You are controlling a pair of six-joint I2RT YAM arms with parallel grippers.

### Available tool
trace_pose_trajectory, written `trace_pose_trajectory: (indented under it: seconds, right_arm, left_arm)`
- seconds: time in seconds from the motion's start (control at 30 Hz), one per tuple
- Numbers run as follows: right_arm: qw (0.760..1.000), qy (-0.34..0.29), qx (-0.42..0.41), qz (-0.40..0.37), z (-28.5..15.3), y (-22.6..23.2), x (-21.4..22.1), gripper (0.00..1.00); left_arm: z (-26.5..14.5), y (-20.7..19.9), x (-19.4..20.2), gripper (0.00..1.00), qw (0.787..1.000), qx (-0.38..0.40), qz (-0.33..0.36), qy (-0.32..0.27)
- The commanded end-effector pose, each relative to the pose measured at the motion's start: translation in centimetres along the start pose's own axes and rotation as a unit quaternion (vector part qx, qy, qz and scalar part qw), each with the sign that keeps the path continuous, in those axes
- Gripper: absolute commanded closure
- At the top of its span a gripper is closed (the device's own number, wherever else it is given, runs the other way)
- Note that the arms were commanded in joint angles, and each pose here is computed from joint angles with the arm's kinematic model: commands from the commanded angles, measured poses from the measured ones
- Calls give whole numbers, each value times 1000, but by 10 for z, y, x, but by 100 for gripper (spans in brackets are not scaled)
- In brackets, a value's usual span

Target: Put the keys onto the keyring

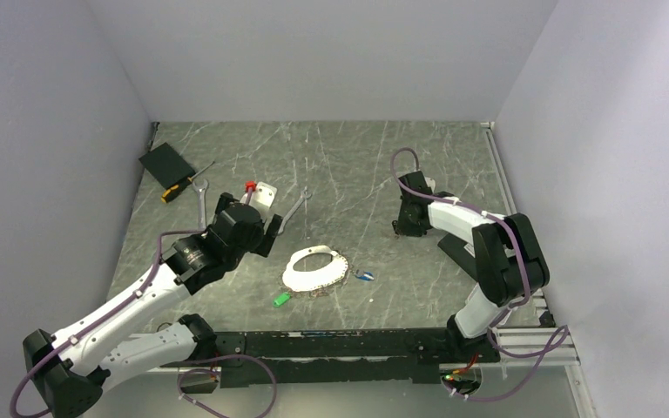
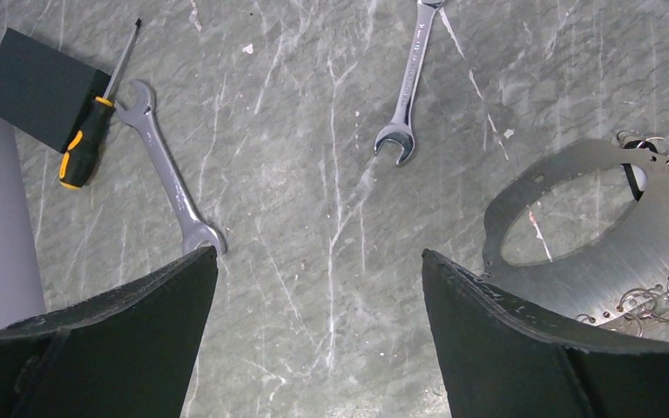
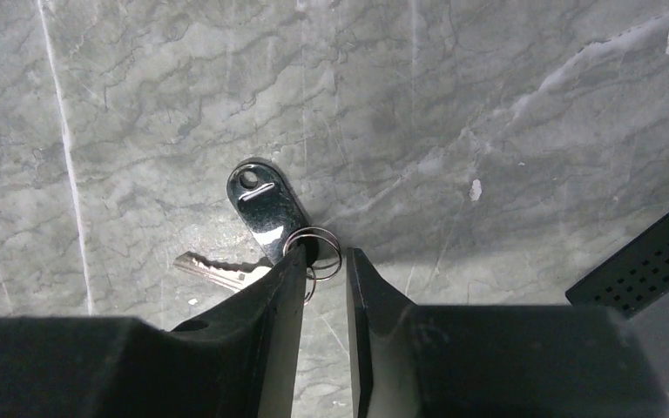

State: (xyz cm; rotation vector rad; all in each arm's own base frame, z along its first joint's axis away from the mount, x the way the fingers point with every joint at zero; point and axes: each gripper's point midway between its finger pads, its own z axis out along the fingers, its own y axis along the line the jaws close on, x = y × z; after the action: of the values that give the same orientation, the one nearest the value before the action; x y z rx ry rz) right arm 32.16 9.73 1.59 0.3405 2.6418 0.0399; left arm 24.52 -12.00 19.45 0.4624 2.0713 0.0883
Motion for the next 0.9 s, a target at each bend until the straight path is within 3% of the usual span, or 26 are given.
trace_pose_trajectory:
  seconds: [0.0,0.13,0.23,0.87]
  right_arm:
    - [1000,-17,15,-9,4,-4,-6,75]
    - [999,-25,17,-10,5,-4,-11,84]
    - [999,-30,12,-12,1,-2,-16,100]
    - [983,-153,-90,-46,-82,50,-83,100]
  left_arm:
    - [-7,8,-20,9,999,-12,-17,-28]
    - [-9,8,-21,9,999,-9,-19,-32]
    - [-10,9,-22,9,999,-10,-20,-33]
    - [-20,-6,-33,10,996,50,-21,-67]
